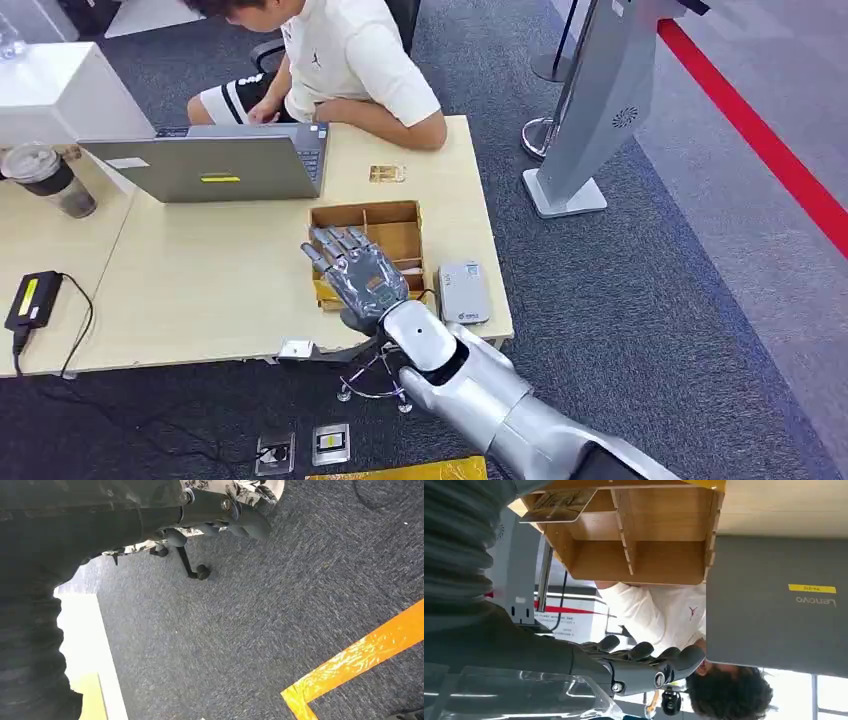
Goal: Pass the card to the sensor for recognition and then transmit it.
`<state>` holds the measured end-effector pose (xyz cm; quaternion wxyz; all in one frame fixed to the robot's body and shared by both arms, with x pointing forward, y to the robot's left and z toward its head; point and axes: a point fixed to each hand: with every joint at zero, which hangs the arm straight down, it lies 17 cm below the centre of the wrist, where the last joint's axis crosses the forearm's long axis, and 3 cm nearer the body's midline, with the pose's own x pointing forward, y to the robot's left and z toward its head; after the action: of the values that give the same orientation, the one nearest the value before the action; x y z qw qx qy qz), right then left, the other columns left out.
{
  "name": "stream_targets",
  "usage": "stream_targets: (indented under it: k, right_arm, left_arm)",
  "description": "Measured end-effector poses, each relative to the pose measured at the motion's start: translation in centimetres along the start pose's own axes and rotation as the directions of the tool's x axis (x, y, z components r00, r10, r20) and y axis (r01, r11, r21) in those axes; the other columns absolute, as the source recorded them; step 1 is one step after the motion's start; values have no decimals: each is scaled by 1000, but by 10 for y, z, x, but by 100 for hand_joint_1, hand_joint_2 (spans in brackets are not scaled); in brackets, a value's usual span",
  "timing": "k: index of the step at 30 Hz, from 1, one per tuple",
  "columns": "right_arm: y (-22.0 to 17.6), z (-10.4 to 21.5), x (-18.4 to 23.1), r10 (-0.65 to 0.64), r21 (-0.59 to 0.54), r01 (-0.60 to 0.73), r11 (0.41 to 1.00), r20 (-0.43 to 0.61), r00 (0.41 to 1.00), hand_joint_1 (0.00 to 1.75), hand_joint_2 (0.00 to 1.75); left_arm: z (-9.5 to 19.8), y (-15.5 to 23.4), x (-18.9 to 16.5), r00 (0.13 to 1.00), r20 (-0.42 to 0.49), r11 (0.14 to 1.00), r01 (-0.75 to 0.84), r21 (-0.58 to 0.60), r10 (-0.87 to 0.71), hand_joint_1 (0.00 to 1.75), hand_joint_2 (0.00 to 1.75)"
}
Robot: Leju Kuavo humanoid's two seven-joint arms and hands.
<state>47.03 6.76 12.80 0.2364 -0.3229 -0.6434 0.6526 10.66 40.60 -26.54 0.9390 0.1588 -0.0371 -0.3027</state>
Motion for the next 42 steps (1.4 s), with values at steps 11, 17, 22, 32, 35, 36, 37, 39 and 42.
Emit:
stream_targets:
  k: [11, 17, 22, 32, 35, 36, 37, 39, 42]
  right_arm:
    - [12, 1, -1, -3, 35, 4, 999, -20, 1000, 12, 175]
    - [15, 1, 3, -22, 49, 23, 999, -18, 1000, 17, 175]
    - [16, 0, 6, -30, 55, 31, 998, -18, 999, 19, 175]
    - [27, 1, 8, -71, 98, 75, 992, -37, 997, 23, 175]
    - [29, 1, 9, -92, 106, 96, 990, -49, 995, 21, 175]
    - [28, 1, 10, -95, 105, 99, 989, -49, 994, 23, 175]
    - [29, 1, 10, -97, 106, 102, 989, -51, 994, 24, 175]
    - [29, 1, 10, -100, 108, 106, 989, -56, 993, 28, 175]
    - [30, 0, 11, -112, 110, 118, 987, -64, 992, 30, 175]
  left_arm:
    - [0, -1, -4, 999, -26, 999, -33, -6, 33, 0, 175]
    - [0, -2, -6, 998, -41, 999, -47, -9, 47, 0, 175]
    - [0, -3, -7, 997, -48, 998, -55, -11, 54, 0, 175]
    - [1, -4, -8, 995, -61, 997, -77, -15, 76, 0, 175]
    - [1, -5, -10, 994, -71, 996, -82, -16, 81, 0, 175]
    - [1, -5, -10, 994, -72, 996, -83, -16, 82, 0, 175]
    - [1, -5, -10, 994, -73, 996, -83, -16, 82, 0, 175]
    - [1, -5, -11, 994, -76, 996, -83, -16, 82, 0, 175]
    - [1, -5, -12, 993, -81, 996, -88, -16, 86, 0, 175]
